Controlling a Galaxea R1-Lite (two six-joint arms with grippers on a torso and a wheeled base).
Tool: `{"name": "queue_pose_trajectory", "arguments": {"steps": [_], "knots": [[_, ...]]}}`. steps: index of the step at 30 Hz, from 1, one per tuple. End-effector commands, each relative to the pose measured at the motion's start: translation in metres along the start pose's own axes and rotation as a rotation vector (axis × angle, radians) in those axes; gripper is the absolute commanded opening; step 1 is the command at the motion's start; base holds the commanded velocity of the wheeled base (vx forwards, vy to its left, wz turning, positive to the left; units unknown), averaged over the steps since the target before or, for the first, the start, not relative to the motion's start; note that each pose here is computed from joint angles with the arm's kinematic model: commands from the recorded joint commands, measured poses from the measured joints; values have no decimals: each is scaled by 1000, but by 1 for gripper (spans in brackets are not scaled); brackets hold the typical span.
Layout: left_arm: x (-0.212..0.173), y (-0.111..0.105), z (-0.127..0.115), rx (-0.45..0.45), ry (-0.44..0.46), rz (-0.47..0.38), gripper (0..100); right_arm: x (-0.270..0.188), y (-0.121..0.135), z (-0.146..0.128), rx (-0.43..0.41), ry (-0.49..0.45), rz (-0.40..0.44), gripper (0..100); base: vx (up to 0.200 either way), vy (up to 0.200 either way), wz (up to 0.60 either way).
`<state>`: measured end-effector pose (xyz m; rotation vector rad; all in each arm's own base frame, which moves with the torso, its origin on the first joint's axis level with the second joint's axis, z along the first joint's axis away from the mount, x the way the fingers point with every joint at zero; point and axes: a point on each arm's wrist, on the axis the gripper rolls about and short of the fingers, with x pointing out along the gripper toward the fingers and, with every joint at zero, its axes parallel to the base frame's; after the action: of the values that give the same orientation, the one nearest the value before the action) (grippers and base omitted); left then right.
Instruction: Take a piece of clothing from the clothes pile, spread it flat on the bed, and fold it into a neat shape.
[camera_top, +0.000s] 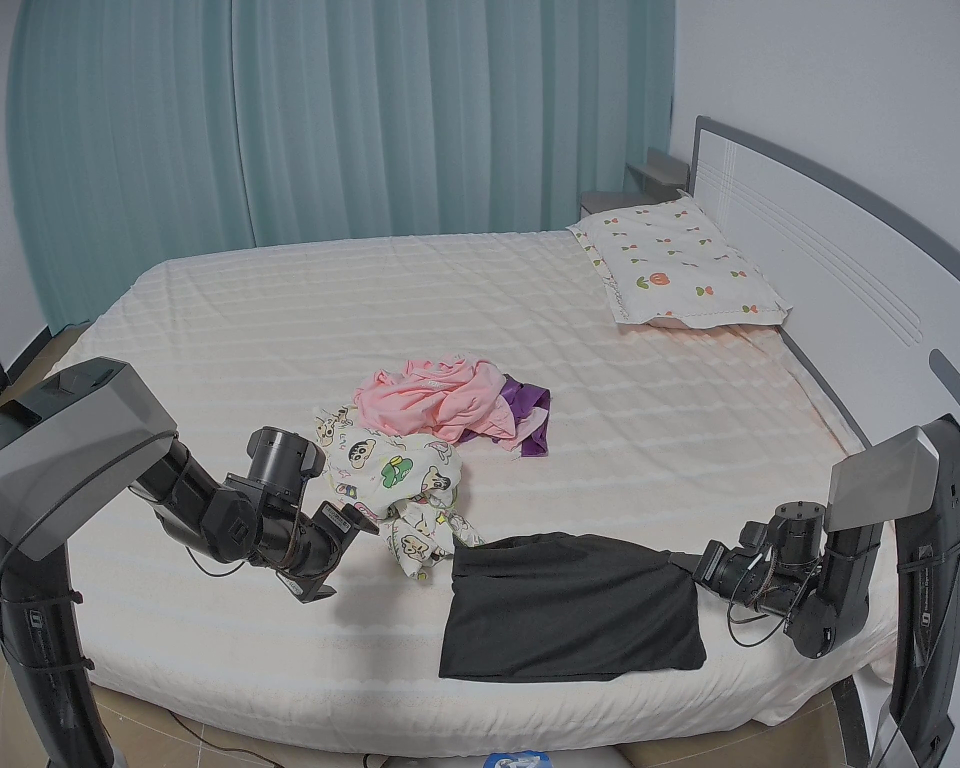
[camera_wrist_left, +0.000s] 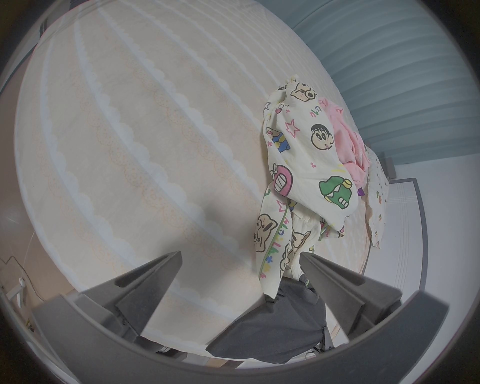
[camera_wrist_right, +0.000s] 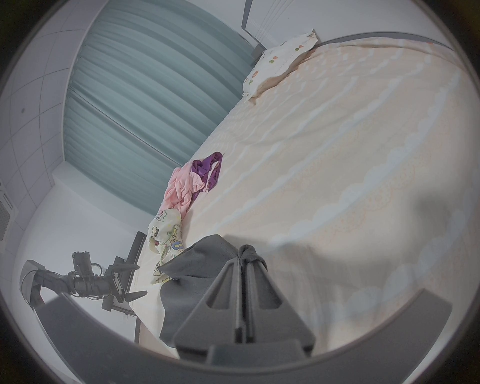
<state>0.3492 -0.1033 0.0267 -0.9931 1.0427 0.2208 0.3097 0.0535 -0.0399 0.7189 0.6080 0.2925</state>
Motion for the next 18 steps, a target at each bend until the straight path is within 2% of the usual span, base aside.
{"name": "queue_pose_trajectory", "arguments": {"steps": [1, 9, 11, 18], "knots": [[1, 0, 0, 0, 1, 1, 100, 0, -2, 0, -2, 2, -5, 100, 0, 0, 0], [1, 0, 0, 0, 1, 1, 100, 16, -9, 5, 6, -19, 6, 100, 0, 0, 0], [1, 0, 0, 0, 1, 1, 100, 20, -13, 1, 16, 3, -13, 100, 0, 0, 0], [1, 0, 0, 0, 1, 1, 100, 36, -14, 4, 10, -1, 2, 100, 0, 0, 0]]}}
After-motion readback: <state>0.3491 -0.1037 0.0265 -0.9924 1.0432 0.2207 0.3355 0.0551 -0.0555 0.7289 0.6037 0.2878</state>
